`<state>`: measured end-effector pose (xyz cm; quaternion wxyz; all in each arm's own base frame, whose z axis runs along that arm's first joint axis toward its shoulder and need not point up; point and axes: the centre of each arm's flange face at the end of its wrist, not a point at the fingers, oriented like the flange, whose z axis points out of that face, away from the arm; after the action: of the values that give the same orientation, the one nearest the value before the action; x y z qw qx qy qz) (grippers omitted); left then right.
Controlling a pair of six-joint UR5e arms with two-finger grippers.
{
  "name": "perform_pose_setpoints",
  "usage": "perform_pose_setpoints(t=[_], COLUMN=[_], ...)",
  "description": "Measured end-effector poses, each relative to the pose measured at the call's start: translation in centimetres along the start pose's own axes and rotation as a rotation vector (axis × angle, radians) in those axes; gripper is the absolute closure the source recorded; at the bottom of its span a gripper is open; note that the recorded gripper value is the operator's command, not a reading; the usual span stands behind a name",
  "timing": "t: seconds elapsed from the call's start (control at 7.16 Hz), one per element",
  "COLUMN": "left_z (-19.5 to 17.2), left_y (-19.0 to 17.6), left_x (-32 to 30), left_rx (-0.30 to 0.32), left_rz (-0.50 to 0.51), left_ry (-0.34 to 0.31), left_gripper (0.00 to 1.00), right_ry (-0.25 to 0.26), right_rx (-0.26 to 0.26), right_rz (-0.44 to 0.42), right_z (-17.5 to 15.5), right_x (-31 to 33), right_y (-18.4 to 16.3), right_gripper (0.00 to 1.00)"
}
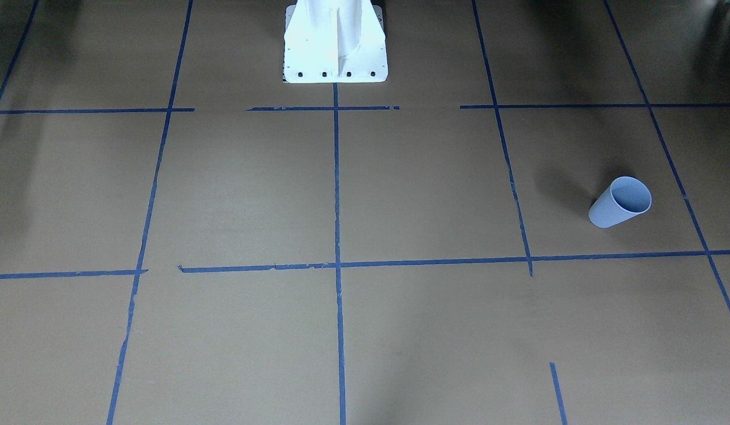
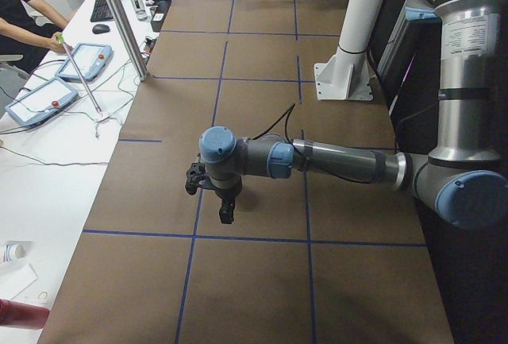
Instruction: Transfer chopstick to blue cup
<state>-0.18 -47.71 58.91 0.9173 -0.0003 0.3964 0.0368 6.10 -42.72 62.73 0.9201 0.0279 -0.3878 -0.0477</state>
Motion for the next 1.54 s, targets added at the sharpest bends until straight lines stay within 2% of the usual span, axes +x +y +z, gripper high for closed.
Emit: perform_pose_setpoints(t=[0.42, 0.84, 0.98, 1.12, 1.26, 1.54], left_z=[3.4, 9.1, 10.5, 11.5, 12.1, 11.5], left_y=[-4.7, -6.9, -7.3, -7.7, -7.8, -8.2], left_x=[8.7, 10.7, 11.0, 11.1, 11.4, 12.7], left_rx=[-0.051, -0.063, -0.066, -0.072, -0.077, -0.065], left_rz=[-0.061, -0.064, -0.061, -0.058, -0.053, -0.058], left_ry=[0.014, 0.028, 0.032, 0.033, 0.033, 0.045], left_gripper=[0.0, 0.02, 0.46, 0.94, 1.0, 1.0], right_ry=[-0.001, -0.002, -0.002, -0.003, -0.004, -0.008], right_rx=[0.002, 0.001, 0.0, -0.001, -0.001, 0.0], right_rz=[-0.002, 0.002, 0.002, 0.003, 0.004, 0.004], right_z=[-0.1, 0.0, 0.0, 0.0, 0.0, 0.1], right_x=[-0.1, 0.0, 0.0, 0.0, 0.0, -0.1], right_y=[0.0, 0.0, 0.0, 0.0, 0.0, 0.0], right_gripper=[0.0, 0.0, 0.0, 0.0, 0.0, 0.0])
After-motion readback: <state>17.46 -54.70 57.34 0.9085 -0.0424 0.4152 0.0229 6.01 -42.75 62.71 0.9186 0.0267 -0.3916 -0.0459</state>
